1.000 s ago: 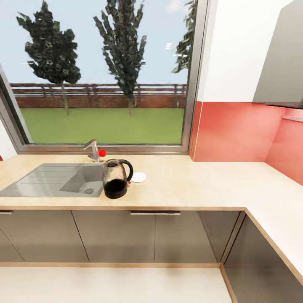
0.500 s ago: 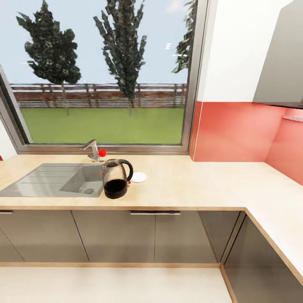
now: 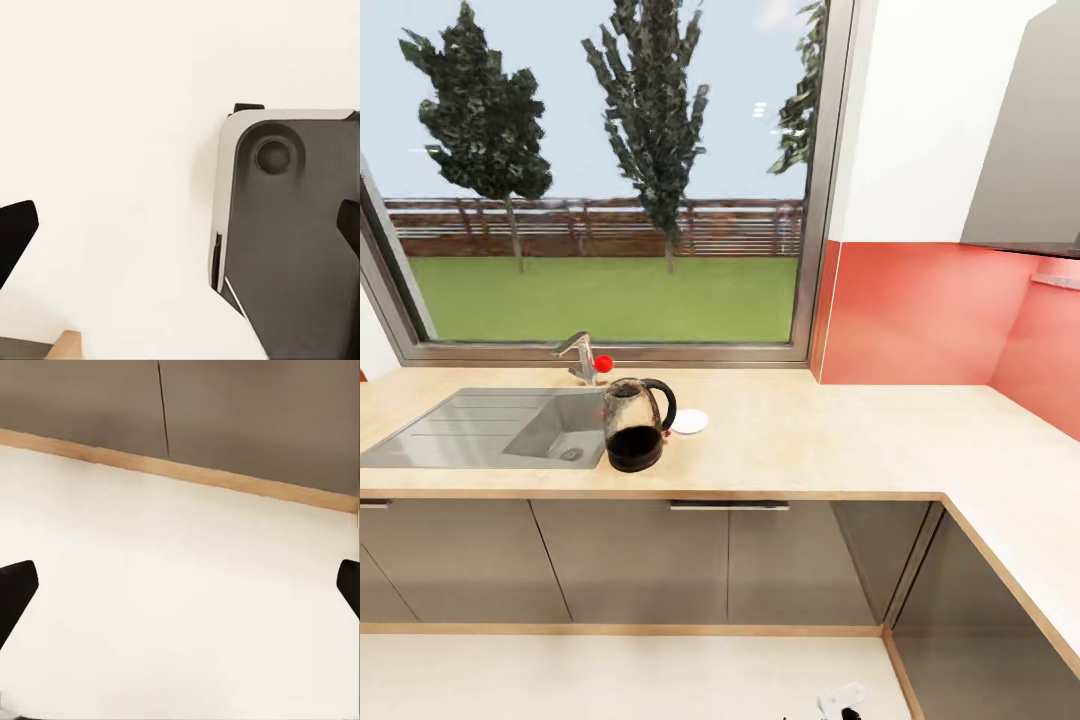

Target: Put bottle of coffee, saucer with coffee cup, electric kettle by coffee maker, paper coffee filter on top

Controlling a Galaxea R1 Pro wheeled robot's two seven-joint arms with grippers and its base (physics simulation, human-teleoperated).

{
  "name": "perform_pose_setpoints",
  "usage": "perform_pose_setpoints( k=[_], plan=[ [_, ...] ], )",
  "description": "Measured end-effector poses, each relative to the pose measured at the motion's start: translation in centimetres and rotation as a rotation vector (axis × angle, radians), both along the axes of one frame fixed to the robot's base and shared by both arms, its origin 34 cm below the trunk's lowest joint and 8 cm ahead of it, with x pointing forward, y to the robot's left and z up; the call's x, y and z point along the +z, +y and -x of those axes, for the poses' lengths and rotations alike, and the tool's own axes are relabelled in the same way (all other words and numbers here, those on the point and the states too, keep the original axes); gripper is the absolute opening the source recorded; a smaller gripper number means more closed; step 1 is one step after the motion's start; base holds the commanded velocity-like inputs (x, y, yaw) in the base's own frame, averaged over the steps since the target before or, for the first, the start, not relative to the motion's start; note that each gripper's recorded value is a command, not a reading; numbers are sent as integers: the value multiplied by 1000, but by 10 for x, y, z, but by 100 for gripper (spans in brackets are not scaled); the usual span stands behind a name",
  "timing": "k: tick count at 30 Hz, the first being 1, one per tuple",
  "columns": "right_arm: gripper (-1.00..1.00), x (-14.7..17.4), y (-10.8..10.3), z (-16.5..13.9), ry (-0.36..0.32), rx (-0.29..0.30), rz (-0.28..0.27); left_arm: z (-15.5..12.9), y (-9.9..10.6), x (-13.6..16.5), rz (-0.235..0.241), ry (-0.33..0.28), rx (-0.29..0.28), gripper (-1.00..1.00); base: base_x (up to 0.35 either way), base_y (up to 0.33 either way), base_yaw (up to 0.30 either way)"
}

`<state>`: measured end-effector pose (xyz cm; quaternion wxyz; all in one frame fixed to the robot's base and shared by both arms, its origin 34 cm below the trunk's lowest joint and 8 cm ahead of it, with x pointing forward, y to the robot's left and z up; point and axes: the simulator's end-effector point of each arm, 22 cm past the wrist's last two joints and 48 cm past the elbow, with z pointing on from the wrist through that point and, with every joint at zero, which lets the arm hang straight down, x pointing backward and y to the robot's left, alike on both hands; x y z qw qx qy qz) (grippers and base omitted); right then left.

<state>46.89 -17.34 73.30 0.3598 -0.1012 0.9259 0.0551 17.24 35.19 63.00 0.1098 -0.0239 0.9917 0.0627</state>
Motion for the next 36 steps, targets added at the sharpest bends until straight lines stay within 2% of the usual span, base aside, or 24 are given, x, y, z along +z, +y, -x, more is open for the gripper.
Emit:
perform_pose_setpoints(
  k=[5, 12, 13, 14, 19, 20, 22, 23, 24, 30, 32, 36],
  plan=[
    [100, 13, 7, -13, -45, 31, 8, 2, -1, 0, 2, 4, 0, 100, 0, 0, 0],
    [100, 66, 30, -57, -187, 48, -44, 17, 0, -2, -4, 33, 5, 100, 0, 0, 0],
    [100, 92, 39, -74, -249, 52, -68, 28, 2, -3, -18, 56, 11, 100, 0, 0, 0],
    [100, 138, 53, -99, -355, 56, -110, 36, 11, -2, -63, 74, 24, 100, 0, 0, 0],
    [100, 208, 70, -125, -501, 64, -171, 38, 16, -1, -86, 78, 29, 100, 0, 0, 0],
    [100, 255, 79, -136, -593, 70, -212, 38, 17, -1, -89, 78, 31, 100, 0, 0, 0],
    [100, 295, 89, -142, -669, 71, -254, 38, 16, -1, -88, 78, 32, 100, 0, 0, 0],
    [100, 336, 104, -144, -737, 67, -310, 38, 16, -1, -88, 77, 33, 100, 0, 0, 0],
    [100, 356, 113, -144, -768, 62, -343, 37, 16, -1, -88, 76, 33, 100, 0, 0, 0],
    [100, 396, 139, -145, -818, 40, -434, 37, 16, -1, -87, 76, 29, 100, 0, 0, 0],
    [100, 404, 142, -148, -829, 40, -443, 37, 16, -1, -87, 77, 28, 100, 0, 0, 0],
    [100, 447, 145, -172, -904, 61, -447, 38, 15, -1, -85, 79, 27, 100, 0, 0, 0]
  ],
)
